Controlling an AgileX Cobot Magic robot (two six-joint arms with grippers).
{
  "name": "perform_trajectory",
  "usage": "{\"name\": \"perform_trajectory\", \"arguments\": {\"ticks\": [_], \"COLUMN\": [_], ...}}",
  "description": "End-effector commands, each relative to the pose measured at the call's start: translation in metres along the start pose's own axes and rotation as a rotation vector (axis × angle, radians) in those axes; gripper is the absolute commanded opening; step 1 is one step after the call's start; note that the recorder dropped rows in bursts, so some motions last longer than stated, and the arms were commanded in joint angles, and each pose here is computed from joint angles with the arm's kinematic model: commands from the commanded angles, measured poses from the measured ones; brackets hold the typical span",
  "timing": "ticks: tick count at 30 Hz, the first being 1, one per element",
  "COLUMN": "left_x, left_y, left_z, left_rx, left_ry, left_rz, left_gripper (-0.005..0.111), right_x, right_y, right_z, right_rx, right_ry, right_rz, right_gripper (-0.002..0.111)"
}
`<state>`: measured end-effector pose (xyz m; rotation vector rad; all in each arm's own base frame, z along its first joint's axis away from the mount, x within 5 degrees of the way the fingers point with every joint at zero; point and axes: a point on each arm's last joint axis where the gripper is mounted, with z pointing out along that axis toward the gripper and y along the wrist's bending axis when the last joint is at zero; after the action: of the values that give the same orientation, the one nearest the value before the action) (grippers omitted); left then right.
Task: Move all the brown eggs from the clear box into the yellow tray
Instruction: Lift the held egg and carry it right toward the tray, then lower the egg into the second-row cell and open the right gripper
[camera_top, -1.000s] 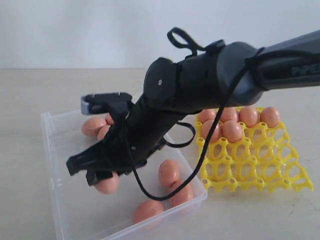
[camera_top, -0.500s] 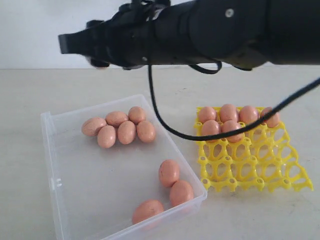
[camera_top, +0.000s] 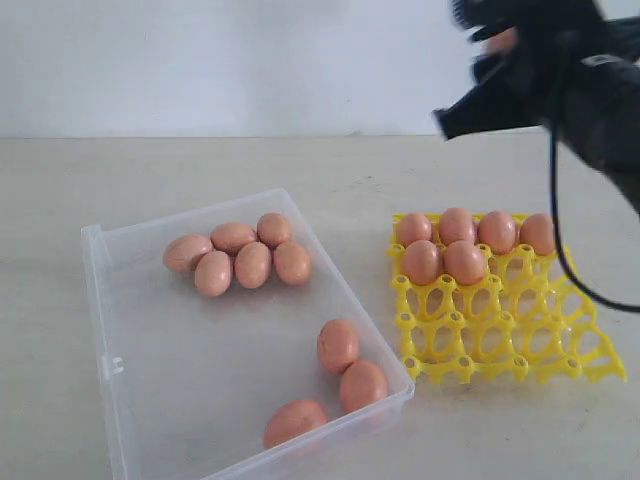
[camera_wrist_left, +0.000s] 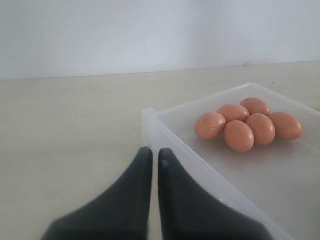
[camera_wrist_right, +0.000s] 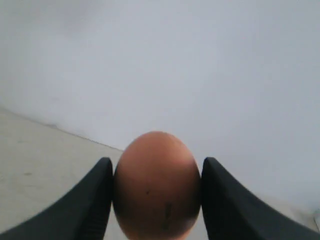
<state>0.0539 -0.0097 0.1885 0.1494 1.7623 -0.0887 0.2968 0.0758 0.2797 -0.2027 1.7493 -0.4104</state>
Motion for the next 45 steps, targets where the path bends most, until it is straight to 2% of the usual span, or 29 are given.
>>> {"name": "perform_trajectory", "arguments": {"ticks": [1,2,4,6,8,10,13,18,22,25,30,33,34,36,40,42,45], "left_x": [0.001,0.001,0.001,0.001,0.001,0.001,0.001,0.001,0.001,0.001,0.001,0.001,0.001,0.001,0.001,0.001,0.001], "left_y": [0.000,0.000,0.000,0.000,0.000,0.000,0.000,0.000,0.000,0.000,0.000,0.000,0.000,0.000,0.000,0.000,0.000], "left_z": [0.000,0.000,0.000,0.000,0.000,0.000,0.000,0.000,0.000,0.000,0.000,0.000,0.000,0.000,0.000,0.000,0.000], "left_rx": [0.003,0.003,0.003,0.003,0.003,0.003,0.003,0.003,0.003,0.003,0.003,0.003,0.003,0.003,0.003,0.003,0.003], "left_ry": [-0.005,-0.005,-0.005,-0.005,-0.005,-0.005,-0.005,-0.005,-0.005,-0.005,-0.005,-0.005,-0.005,-0.005,-0.005,-0.005,-0.005], "left_rz": [0.003,0.003,0.003,0.003,0.003,0.003,0.003,0.003,0.003,0.003,0.003,0.003,0.003,0.003,0.003,0.003,0.003], "left_gripper": [0.004,0.004,0.004,0.004,0.004,0.004,0.004,0.004,0.004,0.004,0.004,0.004,0.004,0.004,0.004,0.004,0.004], "right_x": [0.024,0.031,0.040,0.049,0.057,0.067,0.084,0.092,0.088,0.082,0.059,0.041,0.036,0.026,0.013,0.009,0.013], "right_y": [-0.028,-0.025,-0.027,-0.040,-0.058,-0.073,-0.080,-0.078,-0.084,-0.094,-0.122,-0.130,-0.129,-0.121,-0.087,-0.065,-0.045], "right_z": [0.011,0.015,0.021,0.028,0.035,0.038,0.040,0.043,0.047,0.050,0.049,0.045,0.044,0.044,0.041,0.033,0.023], "right_rx": [-0.065,-0.173,-0.262,-0.234,-0.147,-0.116,-0.172,-0.185,-0.098,0.029,0.289,0.347,0.328,0.209,-0.250,-0.514,-0.747], "right_ry": [0.169,0.202,0.220,0.235,0.251,0.291,0.380,0.406,0.360,0.274,-0.044,-0.257,-0.320,-0.409,-0.467,-0.458,-0.372], "right_rz": [0.229,0.195,0.083,0.067,0.178,0.214,0.106,0.071,0.191,0.319,0.422,0.401,0.395,0.403,0.586,0.539,0.498], "right_gripper": [0.000,0.000,0.000,0.000,0.000,0.000,0.000,0.000,0.000,0.000,0.000,0.000,0.000,0.000,0.000,0.000,0.000]}}
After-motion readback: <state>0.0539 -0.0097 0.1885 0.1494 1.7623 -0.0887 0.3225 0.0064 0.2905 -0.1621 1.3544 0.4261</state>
